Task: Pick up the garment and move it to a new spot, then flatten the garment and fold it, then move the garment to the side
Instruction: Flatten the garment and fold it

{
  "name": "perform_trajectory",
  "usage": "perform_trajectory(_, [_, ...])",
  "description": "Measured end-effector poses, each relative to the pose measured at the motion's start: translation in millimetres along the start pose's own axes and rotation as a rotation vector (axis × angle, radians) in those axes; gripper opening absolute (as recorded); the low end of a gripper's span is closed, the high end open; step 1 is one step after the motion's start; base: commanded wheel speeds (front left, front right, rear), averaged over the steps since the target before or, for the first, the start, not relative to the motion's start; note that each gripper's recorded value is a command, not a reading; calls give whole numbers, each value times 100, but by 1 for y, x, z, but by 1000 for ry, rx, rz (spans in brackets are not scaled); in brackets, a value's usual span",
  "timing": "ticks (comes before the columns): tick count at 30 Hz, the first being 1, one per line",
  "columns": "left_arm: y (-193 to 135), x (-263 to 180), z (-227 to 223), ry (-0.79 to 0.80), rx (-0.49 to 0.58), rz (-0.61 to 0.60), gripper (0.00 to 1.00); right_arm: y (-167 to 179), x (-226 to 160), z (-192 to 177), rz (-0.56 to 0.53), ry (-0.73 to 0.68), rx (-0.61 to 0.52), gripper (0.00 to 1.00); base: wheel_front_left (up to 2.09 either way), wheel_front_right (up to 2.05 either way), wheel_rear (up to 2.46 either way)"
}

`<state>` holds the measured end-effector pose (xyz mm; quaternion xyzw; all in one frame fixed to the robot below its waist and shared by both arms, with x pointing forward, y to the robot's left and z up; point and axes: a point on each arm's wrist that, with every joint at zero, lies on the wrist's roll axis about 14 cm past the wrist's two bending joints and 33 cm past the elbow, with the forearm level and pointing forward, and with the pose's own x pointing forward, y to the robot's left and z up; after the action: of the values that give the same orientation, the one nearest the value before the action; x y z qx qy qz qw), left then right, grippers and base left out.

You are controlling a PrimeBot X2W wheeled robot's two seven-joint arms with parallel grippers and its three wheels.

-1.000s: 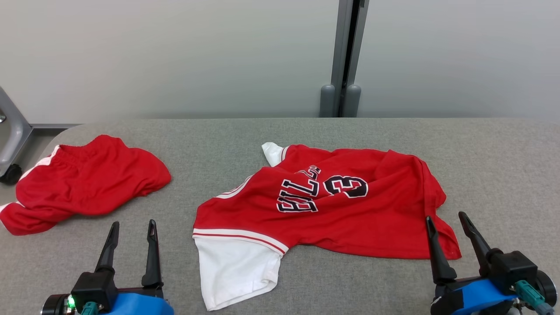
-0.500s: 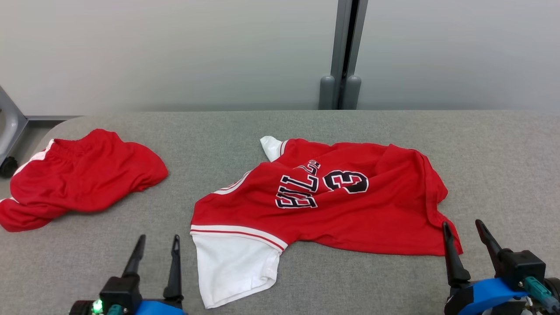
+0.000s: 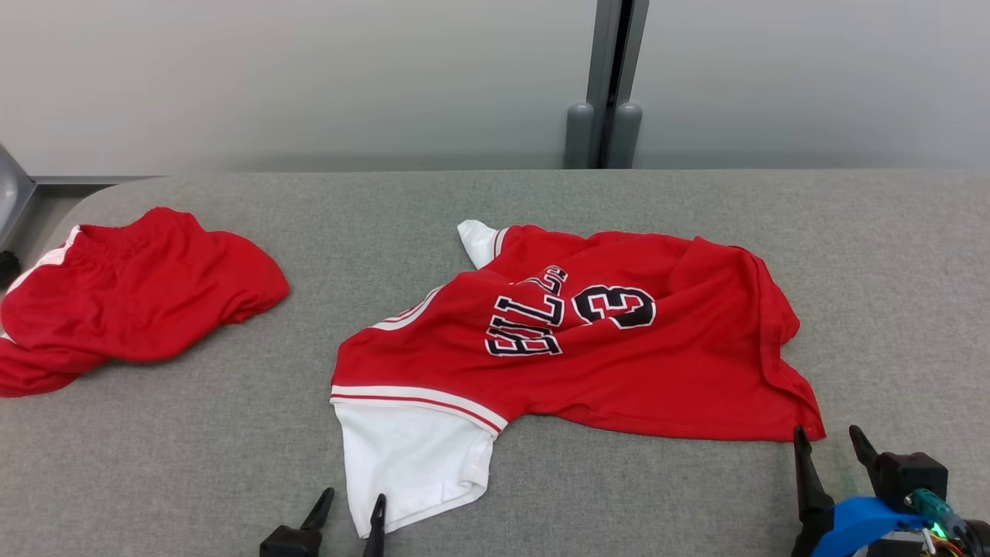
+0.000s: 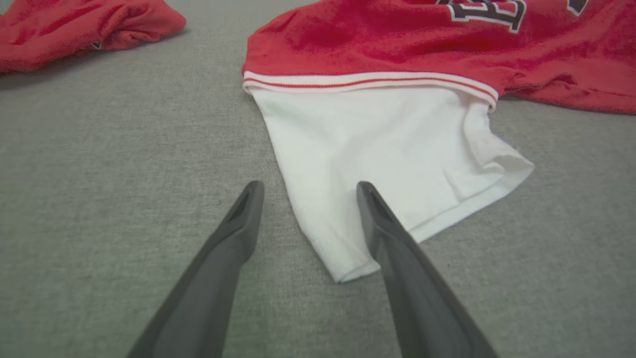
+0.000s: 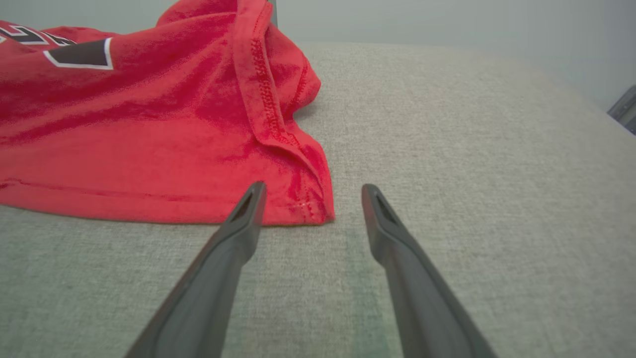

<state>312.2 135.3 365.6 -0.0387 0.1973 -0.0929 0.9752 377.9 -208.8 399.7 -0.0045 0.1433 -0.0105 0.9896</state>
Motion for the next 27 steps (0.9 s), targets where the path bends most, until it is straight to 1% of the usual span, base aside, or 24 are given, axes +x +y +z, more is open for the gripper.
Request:
perform_trajectory(7, [-7, 5, -19, 71, -7, -27, 100, 1, 8, -16, -2, 56, 9, 100, 0, 0, 0])
perform_trajectory(15, [-14, 12, -19, 83, -23, -54, 100, 4, 17, -24, -1, 98, 30, 100, 0, 0, 0])
perform_trajectory(16, [-15, 12, -20, 87, -25, -55, 100, 5, 17, -26, 1, 107, 32, 76, 0, 0, 0])
perform_trajectory(18, [-15, 13, -21, 92, -25, -58, 100, 8, 18, -27, 5, 110, 46, 19, 0, 0, 0])
perform_trajectory(19, [-15, 13, -22, 97, -29, -58, 44, 9, 19, -26, 5, 106, 59, 0, 0, 0, 0])
perform_trajectory(20, [-16, 14, -23, 98, -33, -58, 6, 9, 19, -24, 7, 101, 64, 0, 0, 0, 0])
perform_trajectory(21, [-16, 14, -23, 99, -37, -58, 0, 10, 20, -22, 10, 94, 68, 0, 0, 0, 0])
perform_trajectory(24, [-18, 15, -21, 95, -53, -60, 0, 13, 20, -13, 16, 65, 82, 0, 0, 0, 0])
perform_trajectory(27, [-19, 16, -17, 82, -68, -59, 0, 18, 22, 3, 32, 12, 97, 0, 0, 0, 0])
